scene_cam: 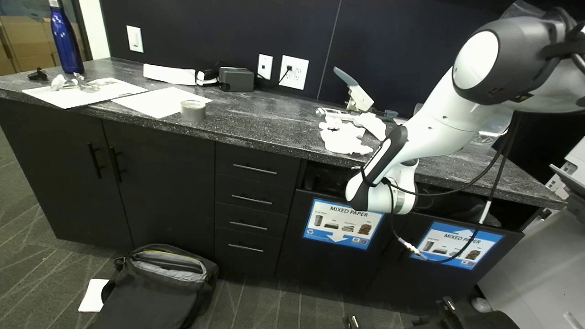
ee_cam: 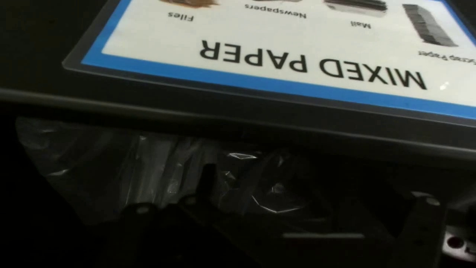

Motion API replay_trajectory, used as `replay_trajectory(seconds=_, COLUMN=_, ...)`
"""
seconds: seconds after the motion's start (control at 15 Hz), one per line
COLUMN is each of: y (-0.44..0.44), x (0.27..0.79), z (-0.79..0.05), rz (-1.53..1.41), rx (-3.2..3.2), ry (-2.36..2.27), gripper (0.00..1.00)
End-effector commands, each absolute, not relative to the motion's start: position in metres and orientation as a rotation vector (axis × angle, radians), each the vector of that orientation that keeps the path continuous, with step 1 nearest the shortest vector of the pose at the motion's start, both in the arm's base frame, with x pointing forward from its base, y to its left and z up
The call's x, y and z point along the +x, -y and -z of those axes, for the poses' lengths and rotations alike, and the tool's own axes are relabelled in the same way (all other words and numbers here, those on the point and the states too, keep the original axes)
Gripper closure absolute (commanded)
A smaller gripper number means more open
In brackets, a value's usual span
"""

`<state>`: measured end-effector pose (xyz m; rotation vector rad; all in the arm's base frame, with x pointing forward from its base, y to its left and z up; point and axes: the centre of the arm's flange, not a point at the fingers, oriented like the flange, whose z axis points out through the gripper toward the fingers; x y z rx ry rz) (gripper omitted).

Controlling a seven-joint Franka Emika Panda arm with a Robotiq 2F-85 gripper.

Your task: Put all the white pieces of paper in the left bin

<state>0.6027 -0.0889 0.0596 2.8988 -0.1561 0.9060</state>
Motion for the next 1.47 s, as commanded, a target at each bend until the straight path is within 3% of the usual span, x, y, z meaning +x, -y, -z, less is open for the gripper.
replay_trajectory(seconds=0.0, y=0.083, x=0.586, z=-0.110, rz=-0.894, rx=2.905, ry=0.171, gripper=0.00)
replay_trajectory(seconds=0.8, y=0.026, x=0.546, z=-0.261, rz=0.044, rx=3.254, ry=0.004, gripper=0.00)
replay_trajectory(seconds=1.07, y=0.043, x=0.578, z=-0.318, rz=0.011, rx=3.273, ry=0.029, gripper=0.00)
replay_trajectory(seconds=1.4, y=0.104, x=0.663, z=-0.362, rz=-0.220, rx=3.218, ry=0.001, gripper=0.00)
